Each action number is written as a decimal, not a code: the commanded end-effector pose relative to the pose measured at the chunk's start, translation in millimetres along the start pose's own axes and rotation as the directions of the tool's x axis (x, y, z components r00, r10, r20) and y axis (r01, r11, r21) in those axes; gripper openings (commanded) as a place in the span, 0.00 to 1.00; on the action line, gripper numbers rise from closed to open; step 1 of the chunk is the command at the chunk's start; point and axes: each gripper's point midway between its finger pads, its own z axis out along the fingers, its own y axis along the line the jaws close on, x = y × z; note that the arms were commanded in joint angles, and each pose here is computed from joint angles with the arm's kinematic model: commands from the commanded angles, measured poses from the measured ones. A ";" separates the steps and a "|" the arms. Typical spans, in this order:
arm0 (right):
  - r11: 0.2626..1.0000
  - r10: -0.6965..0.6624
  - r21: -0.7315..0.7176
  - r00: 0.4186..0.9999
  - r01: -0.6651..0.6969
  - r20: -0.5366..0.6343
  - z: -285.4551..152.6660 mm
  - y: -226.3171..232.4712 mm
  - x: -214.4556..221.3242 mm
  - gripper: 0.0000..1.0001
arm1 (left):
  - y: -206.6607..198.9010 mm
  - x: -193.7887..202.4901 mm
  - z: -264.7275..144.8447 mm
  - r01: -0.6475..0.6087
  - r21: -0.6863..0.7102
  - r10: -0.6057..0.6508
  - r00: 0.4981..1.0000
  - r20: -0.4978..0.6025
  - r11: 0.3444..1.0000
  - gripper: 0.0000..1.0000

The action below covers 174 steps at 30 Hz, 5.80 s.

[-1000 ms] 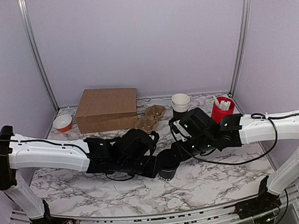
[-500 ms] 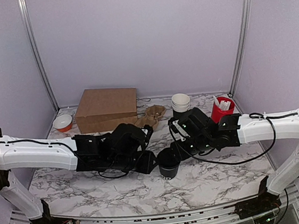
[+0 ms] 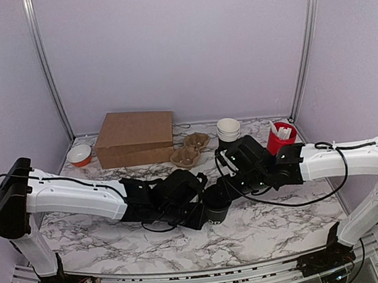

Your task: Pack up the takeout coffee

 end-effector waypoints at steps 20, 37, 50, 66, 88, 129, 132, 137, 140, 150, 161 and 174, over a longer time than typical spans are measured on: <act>1.000 0.000 0.008 0.998 0.000 -0.059 5.4 0.6 17.6 0.46 | -26.3 -14.9 -11.0 -0.098 0.085 0.086 0.988 0.127 0.992 0.25; 1.000 0.008 0.007 0.998 -0.008 -0.060 4.0 0.8 21.9 0.46 | -41.7 -64.1 -99.4 -0.182 0.062 0.144 0.910 0.389 0.981 0.27; 1.000 0.015 -0.008 0.997 -0.015 -0.071 6.8 3.8 24.4 0.46 | -21.6 0.8 15.5 -0.231 -0.018 0.229 0.942 0.247 0.973 0.25; 1.000 0.021 -0.003 0.997 -0.021 -0.076 8.2 2.5 26.1 0.47 | -51.4 -71.6 -99.9 -0.261 0.002 0.230 0.855 0.464 0.965 0.29; 0.999 0.035 0.005 0.997 -0.035 -0.075 6.4 -2.8 29.6 0.47 | -56.6 -74.5 -121.6 -0.264 0.002 0.229 0.841 0.490 0.965 0.31; 0.999 0.038 0.005 0.996 -0.038 -0.083 7.5 -3.7 33.1 0.47 | -13.7 24.1 19.4 -0.203 -0.052 0.210 0.958 0.195 0.978 0.29; 0.999 0.039 0.005 0.996 -0.039 -0.081 5.4 -4.4 33.3 0.47 | -21.1 -7.7 -22.6 -0.199 -0.051 0.205 0.932 0.298 0.979 0.31; 0.999 0.039 0.011 0.996 -0.038 -0.075 4.4 -5.0 30.3 0.47 | -42.8 -60.4 -97.3 -0.219 -0.028 0.209 0.875 0.437 0.975 0.32; 0.999 0.040 0.006 0.996 -0.040 -0.074 4.0 -3.5 29.6 0.47 | -51.1 -83.9 -131.5 -0.219 -0.010 0.193 0.835 0.515 0.976 0.34; 0.999 0.039 0.006 0.996 -0.038 -0.076 5.1 -3.0 29.0 0.47 | -16.9 -5.7 8.4 -0.197 -0.044 0.201 0.952 0.231 0.980 0.33; 0.999 0.044 -0.018 0.998 -0.044 -0.034 -5.9 3.3 14.6 0.47 | -16.7 -36.1 -64.2 -0.163 -0.044 0.168 0.913 0.371 0.986 0.35; 0.997 0.081 -0.025 0.990 -0.079 0.112 -41.1 -4.7 -24.1 0.51 | -14.9 -32.6 -61.4 -0.076 -0.016 0.077 0.947 0.311 0.997 0.35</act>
